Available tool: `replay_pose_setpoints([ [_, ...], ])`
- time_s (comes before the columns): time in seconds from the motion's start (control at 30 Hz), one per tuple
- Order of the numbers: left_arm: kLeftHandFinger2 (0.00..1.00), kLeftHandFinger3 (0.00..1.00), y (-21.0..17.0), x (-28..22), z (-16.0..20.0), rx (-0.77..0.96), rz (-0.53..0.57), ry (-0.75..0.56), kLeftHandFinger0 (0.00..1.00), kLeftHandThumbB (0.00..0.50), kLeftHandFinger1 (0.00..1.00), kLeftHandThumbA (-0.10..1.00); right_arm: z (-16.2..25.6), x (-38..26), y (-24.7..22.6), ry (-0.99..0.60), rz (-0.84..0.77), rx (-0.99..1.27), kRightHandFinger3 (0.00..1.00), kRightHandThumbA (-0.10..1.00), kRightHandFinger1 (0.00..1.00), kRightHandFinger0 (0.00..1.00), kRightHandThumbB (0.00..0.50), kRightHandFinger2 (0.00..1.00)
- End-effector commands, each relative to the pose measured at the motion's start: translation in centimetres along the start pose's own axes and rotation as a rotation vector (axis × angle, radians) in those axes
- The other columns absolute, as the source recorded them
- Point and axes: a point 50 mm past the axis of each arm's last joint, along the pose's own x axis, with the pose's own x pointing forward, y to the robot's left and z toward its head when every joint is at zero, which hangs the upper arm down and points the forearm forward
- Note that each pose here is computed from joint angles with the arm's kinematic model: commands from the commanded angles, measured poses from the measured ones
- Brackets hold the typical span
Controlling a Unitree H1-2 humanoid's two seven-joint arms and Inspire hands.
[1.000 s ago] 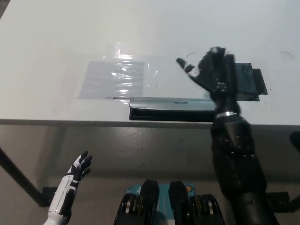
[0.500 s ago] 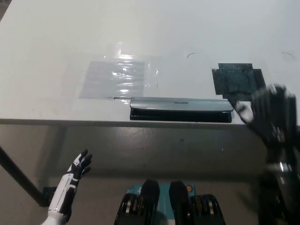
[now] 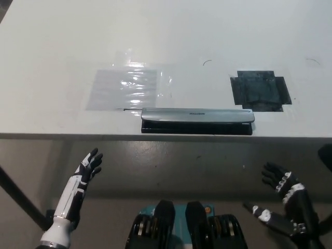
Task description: The paper pin puncher is placed at the center of the table and close to the robot and the robot uses its right fist to press on the paper pin puncher
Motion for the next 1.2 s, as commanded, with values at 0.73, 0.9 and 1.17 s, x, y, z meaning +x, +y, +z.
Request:
replay_pose_setpoints([
  [0.73, 1.00, 1.00, 0.7, 1.6, 1.4, 0.013, -0.027, -0.052, 1.00, 0.155, 1.00, 1.00, -0.7, 2.0, 0.4, -0.113, -0.013, 0.026, 1.00, 1.00, 1.00, 1.00, 0.210, 1.00],
  [0.9, 1.00, 1.00, 0.6, 1.3, 1.2, 0.020, -0.029, -0.046, 1.00, 0.139, 1.00, 1.00, -0.8, 1.8, 0.3, -0.104, 0.003, 0.007, 1.00, 1.00, 1.00, 1.00, 0.209, 1.00],
  [1.17, 1.00, 1.00, 0.5, 0.8, 1.0, 0.017, -0.034, -0.034, 1.00, 0.141, 1.00, 1.00, -1.2, 1.1, 0.2, -0.093, 0.012, 0.003, 1.00, 1.00, 1.00, 1.00, 0.208, 1.00],
])
